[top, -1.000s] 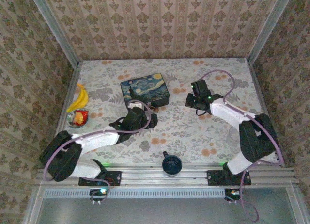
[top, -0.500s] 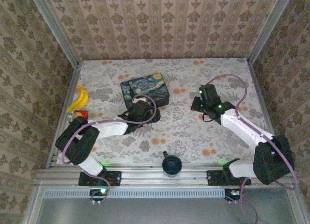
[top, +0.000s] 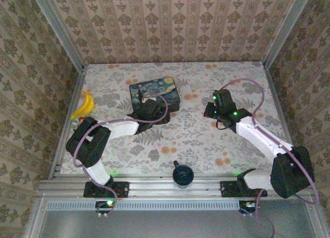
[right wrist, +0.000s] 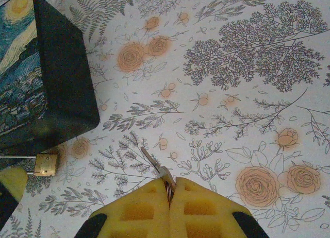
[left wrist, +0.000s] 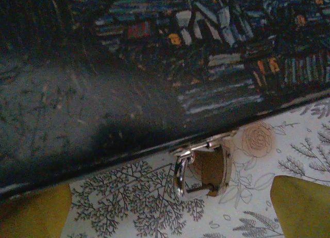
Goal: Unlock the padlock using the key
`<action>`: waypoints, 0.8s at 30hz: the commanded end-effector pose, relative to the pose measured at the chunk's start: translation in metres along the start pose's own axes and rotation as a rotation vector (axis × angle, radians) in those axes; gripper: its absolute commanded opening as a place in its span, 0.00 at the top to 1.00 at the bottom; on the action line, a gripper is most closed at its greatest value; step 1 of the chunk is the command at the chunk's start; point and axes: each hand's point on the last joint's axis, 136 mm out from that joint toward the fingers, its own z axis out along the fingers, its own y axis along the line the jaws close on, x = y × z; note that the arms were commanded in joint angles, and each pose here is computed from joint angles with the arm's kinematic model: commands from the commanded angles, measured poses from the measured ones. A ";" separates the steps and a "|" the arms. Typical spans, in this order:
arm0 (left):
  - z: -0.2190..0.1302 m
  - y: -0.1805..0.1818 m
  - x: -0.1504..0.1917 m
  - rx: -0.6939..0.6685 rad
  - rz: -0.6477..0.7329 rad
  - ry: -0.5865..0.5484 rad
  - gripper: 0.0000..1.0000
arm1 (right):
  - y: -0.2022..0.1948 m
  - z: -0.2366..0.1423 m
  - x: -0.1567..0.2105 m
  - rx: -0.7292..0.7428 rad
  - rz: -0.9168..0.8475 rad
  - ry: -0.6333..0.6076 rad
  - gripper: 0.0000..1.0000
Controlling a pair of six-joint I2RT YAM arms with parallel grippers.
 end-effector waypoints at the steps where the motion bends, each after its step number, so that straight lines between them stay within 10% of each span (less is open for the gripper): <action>1: 0.000 0.001 -0.009 -0.025 0.044 -0.003 0.00 | -0.007 -0.003 0.005 0.031 -0.007 0.000 1.00; 24: -0.012 0.024 0.022 -0.254 0.056 0.088 0.12 | -0.003 -0.013 0.006 -0.019 -0.018 -0.018 1.00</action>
